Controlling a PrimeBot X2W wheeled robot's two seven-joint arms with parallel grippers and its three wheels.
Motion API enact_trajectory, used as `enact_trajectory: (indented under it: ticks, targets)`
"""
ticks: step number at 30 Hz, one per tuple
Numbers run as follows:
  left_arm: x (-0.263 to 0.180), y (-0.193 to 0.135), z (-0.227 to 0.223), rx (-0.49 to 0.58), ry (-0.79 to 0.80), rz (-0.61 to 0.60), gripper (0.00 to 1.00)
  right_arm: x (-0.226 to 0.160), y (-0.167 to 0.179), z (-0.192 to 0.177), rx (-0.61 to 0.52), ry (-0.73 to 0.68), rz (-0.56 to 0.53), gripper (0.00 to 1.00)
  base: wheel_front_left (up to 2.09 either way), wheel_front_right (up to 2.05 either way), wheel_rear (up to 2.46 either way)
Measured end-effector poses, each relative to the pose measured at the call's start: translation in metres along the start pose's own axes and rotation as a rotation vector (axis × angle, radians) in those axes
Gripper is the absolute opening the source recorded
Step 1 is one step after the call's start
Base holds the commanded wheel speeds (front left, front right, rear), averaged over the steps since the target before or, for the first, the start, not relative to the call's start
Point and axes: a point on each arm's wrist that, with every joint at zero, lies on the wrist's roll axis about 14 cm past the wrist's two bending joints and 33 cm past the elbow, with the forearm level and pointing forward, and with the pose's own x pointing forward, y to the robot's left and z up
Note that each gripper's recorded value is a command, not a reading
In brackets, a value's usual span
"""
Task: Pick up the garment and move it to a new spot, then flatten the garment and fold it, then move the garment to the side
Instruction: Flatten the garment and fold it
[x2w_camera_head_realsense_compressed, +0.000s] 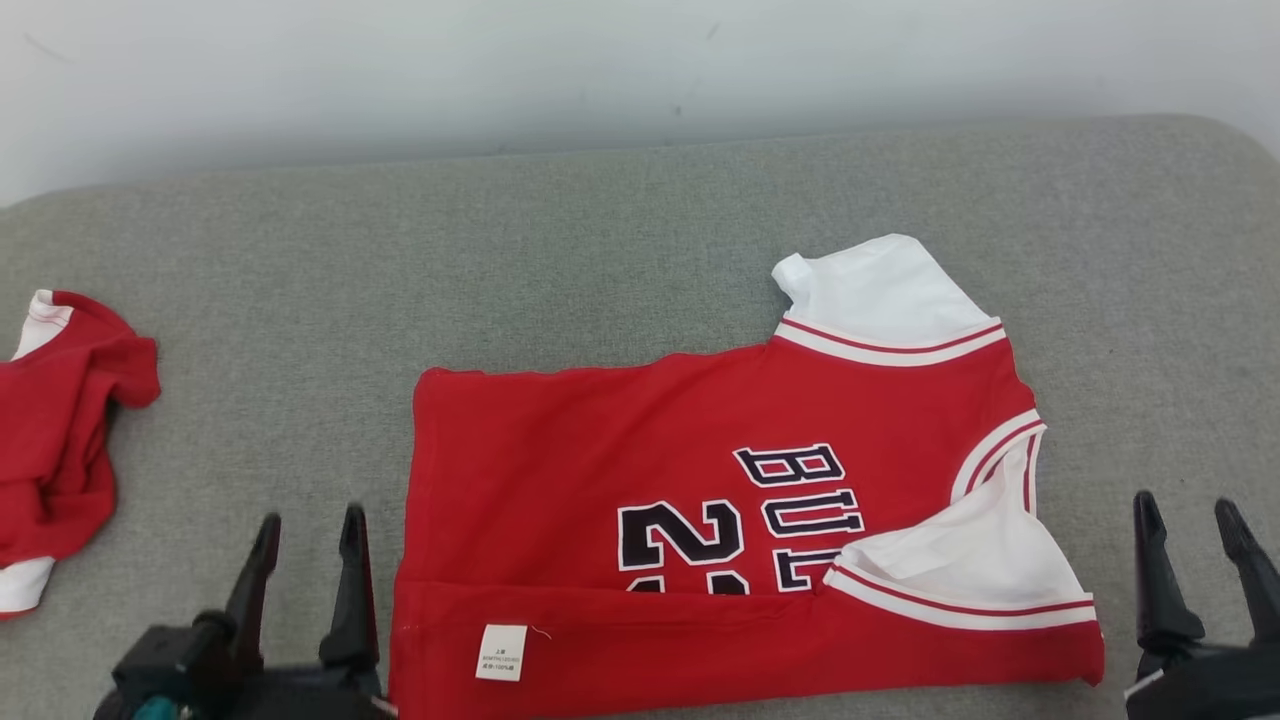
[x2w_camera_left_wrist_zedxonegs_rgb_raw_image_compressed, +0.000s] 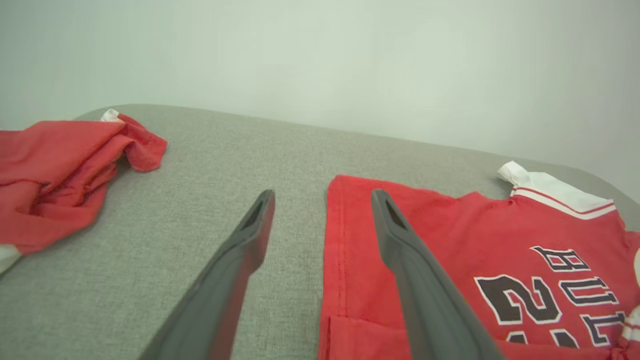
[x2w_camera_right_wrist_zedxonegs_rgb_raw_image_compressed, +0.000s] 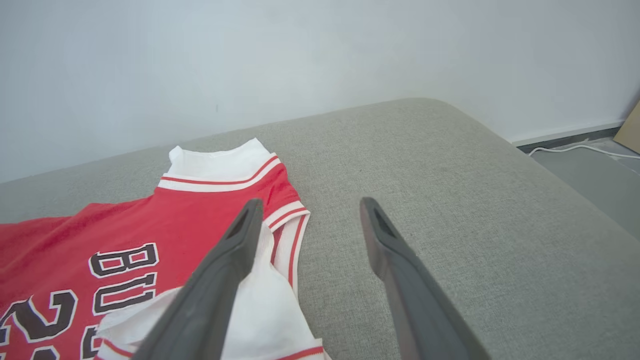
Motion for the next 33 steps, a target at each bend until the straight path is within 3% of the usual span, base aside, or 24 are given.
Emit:
enact_trajectory:
  ticks: [7,9,12,20,33]
  targets:
    - [0.016,-0.001,0.03,0.025,-0.146,0.003,1.0,0.013,0.025,0.021,-0.032,-0.088,0.082,1.0,0.0,0.0,0.0]
    - [0.019,0.003,0.036,0.084,-0.184,0.022,1.0,0.015,0.055,0.026,-0.051,-0.117,0.18,1.0,0.0,0.0,0.0]
    - [0.016,0.003,0.036,0.113,-0.189,0.021,1.0,0.012,0.064,0.023,-0.065,-0.11,0.209,1.0,0.0,0.0,0.0]
    - [-0.005,0.005,0.031,0.147,-0.159,0.04,1.0,-0.005,0.073,0.024,-0.06,-0.118,0.225,1.0,0.0,0.0,0.0]
    - [-0.001,-0.009,0.037,0.142,-0.151,-0.024,1.0,-0.011,0.073,0.029,-0.048,-0.129,0.214,1.0,0.0,0.0,0.0]
